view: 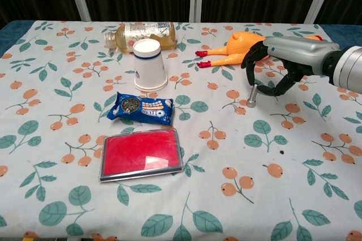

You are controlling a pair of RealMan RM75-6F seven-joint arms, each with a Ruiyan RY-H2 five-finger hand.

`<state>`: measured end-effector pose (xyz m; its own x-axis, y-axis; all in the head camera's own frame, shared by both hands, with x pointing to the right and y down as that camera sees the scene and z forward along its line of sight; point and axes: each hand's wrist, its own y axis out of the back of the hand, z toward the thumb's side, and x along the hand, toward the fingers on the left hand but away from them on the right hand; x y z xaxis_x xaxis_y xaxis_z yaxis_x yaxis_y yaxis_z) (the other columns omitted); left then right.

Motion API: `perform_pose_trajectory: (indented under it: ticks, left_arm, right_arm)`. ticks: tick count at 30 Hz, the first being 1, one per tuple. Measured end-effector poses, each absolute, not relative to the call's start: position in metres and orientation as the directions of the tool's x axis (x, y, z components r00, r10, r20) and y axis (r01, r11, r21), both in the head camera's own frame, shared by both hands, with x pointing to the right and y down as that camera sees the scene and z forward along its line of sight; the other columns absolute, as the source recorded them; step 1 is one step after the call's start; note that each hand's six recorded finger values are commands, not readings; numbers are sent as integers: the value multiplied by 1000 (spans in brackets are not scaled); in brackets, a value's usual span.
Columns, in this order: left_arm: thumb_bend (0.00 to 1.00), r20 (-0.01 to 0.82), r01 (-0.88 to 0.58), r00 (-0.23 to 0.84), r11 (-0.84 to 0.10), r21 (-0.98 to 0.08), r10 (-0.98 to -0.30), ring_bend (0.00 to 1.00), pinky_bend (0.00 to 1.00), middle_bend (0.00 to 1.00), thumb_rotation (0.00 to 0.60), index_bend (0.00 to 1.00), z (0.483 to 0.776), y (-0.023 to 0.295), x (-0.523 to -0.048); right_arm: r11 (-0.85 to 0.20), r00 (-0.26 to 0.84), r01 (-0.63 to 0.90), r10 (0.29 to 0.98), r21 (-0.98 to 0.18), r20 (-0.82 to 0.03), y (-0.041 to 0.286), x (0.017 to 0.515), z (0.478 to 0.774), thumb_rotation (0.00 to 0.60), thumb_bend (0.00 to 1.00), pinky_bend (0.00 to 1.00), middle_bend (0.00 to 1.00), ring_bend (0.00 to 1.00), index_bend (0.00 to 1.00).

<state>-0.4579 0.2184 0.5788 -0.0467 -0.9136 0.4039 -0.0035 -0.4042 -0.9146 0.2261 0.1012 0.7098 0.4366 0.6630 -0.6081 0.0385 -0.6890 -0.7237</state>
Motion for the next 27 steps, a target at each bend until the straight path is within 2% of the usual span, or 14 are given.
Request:
perform_pose_trajectory:
  ticks: [6,12,21,27]
  left_arm:
    - [0,405,-4,-47,-405,-914,-913,0,0,119,600,175,579,219,-458]
    - [0,404,-6,-49,-404,-915,-913,0,0,119,600,175,579,219,-459]
    - [0,403,-2,-46,-403,-915,-914,0,0,119,600,175,579,218,-458]
    - [0,399,-2,-42,-399,-917,-916,0,0,119,600,175,578,216,-458]
  right_arm:
    - [-689,445,32,658,-724,-607,103,225,711,600,354,1,215,0,531]
    - [-683,455,25,658,-730,-600,105,223,709,600,354,0,198,0,399]
    - [-685,474,26,650,-728,-594,108,220,705,600,357,0,189,0,341]
    - [-659,479,26,668,-752,-569,106,228,688,600,365,0,163,0,244]
